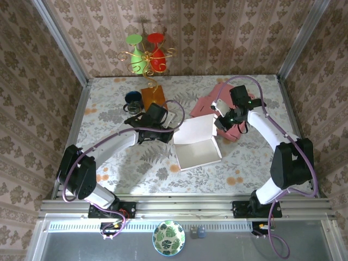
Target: Fold the paper box
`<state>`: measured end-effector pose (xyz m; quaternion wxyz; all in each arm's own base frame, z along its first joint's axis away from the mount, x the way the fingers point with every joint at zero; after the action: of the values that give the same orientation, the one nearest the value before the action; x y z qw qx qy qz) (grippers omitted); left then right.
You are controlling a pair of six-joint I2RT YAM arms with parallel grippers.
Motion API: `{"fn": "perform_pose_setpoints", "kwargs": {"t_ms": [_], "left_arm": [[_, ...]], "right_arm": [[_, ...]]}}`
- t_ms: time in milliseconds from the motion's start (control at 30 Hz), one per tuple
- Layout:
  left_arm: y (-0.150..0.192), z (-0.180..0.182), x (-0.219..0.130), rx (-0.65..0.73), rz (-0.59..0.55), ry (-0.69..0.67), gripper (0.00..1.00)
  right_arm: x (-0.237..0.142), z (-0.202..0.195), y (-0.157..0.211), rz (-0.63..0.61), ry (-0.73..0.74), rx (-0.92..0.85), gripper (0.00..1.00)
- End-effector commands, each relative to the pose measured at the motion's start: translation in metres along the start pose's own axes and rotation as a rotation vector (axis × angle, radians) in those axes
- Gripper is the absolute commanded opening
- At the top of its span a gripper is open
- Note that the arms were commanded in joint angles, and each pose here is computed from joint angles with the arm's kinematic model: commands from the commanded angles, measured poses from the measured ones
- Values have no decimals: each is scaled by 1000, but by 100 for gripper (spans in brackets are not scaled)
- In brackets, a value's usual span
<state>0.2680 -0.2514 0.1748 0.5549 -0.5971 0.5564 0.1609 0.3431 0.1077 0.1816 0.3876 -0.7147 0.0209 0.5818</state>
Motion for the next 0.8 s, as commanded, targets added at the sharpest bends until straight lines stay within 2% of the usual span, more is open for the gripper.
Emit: {"fn": "perform_pose_setpoints", "kwargs": {"t_ms": [0, 433, 567, 767], "left_arm": [[-14, -4, -5, 27, -35, -8, 0], [-51, 13, -9, -150, -139, -134, 0], [-62, 23, -11, -219, -158, -192, 0], [-65, 38, -14, -349, -194, -195, 0]], "right_arm": [[-1, -2, -14, -45, -12, 29, 2], [-1, 7, -45, -84, 171, 201, 0], [6, 15, -58, -73, 246, 326, 0], [11, 24, -77, -168, 368, 478, 0]]}}
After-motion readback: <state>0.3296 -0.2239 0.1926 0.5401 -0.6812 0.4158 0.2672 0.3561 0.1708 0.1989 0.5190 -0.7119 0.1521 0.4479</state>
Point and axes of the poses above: each hand's point on the last joint's axis, 136 mm out from that joint toward the fingers, its own x axis out along the fingers, its own z axis along the line the jaws close on, y = z × x, the point moved 5 cm from there along -x, back along the fingers, and after that the axes turned 13 degrees about -x, right-handed, at the moved point
